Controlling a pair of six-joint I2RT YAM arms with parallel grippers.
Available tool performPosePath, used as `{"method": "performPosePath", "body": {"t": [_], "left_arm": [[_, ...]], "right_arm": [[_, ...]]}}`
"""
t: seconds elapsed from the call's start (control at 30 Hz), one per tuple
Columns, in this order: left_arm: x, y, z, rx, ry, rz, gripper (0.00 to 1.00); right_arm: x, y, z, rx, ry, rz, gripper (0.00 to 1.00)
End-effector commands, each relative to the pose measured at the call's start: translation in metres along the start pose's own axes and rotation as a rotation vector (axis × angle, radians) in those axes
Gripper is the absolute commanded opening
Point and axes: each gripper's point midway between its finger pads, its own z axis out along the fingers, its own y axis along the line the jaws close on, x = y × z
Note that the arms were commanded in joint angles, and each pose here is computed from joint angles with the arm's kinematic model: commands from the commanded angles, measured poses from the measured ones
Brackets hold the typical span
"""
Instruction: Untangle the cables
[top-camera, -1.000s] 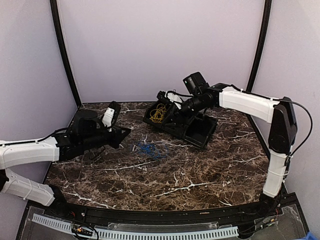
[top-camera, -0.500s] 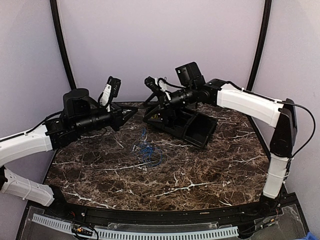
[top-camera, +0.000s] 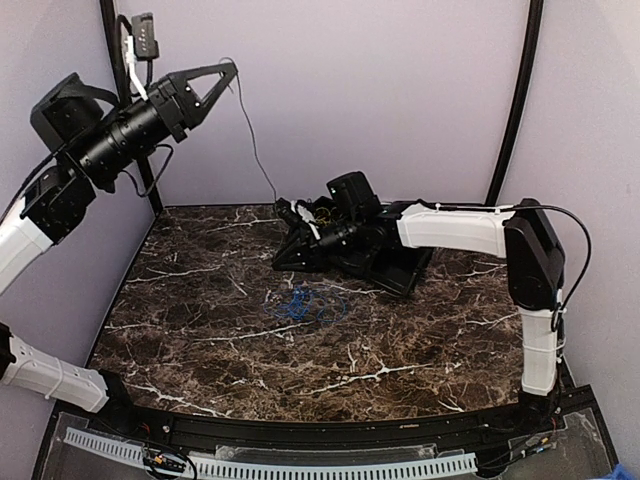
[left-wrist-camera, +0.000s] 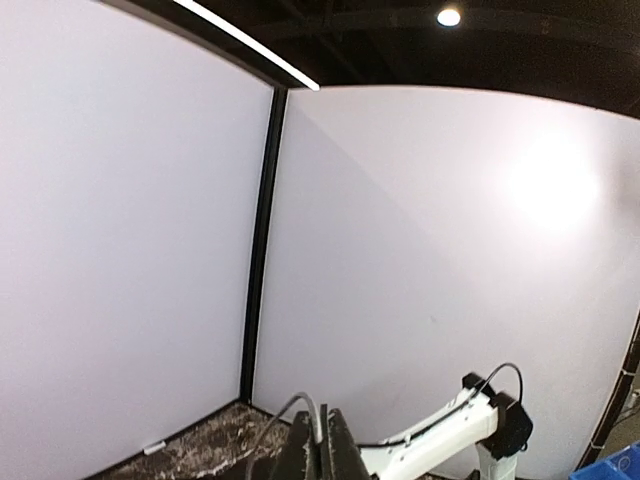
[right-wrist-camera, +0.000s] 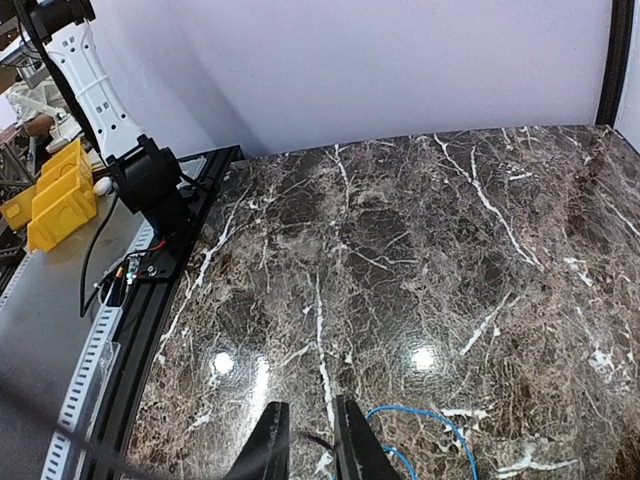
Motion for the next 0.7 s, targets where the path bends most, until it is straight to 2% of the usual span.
{"method": "performPosePath", "body": {"t": [0.0,0.07,0.2,0.33,0.47,0.67], "left_arm": [[-0.085,-0.022,-0.017,0.035,-0.205,0.033,0.00],[-0.116,-0.030,-0.021,0.051,-0.262,0.050,0.00],[-0.128,-0.030,-0.010,0.053,-0.273,0.056,0.00],[-0.112,-0.017,0.004,0.006,-0.234,0.035,0.00],[-0.083,0.004,0.013,-0.071,-0.191,0.013,0.00],[-0.041,0.026,0.026,-0.145,-0.114,-0.020,0.00]], "right_arm": [[0.014,-0.001,0.006,-0.023,-0.022,0.010,0.18],[0.036,-0.002,0.011,-0.027,0.012,0.047,0.19],[0.073,-0.008,0.016,-0.014,0.084,0.106,0.19],[0.090,-0.007,0.008,-0.006,0.129,0.126,0.24],[0.085,0.002,-0.016,0.017,0.159,0.088,0.30],[0.081,0.015,-0.068,0.092,0.200,0.053,0.49]]}}
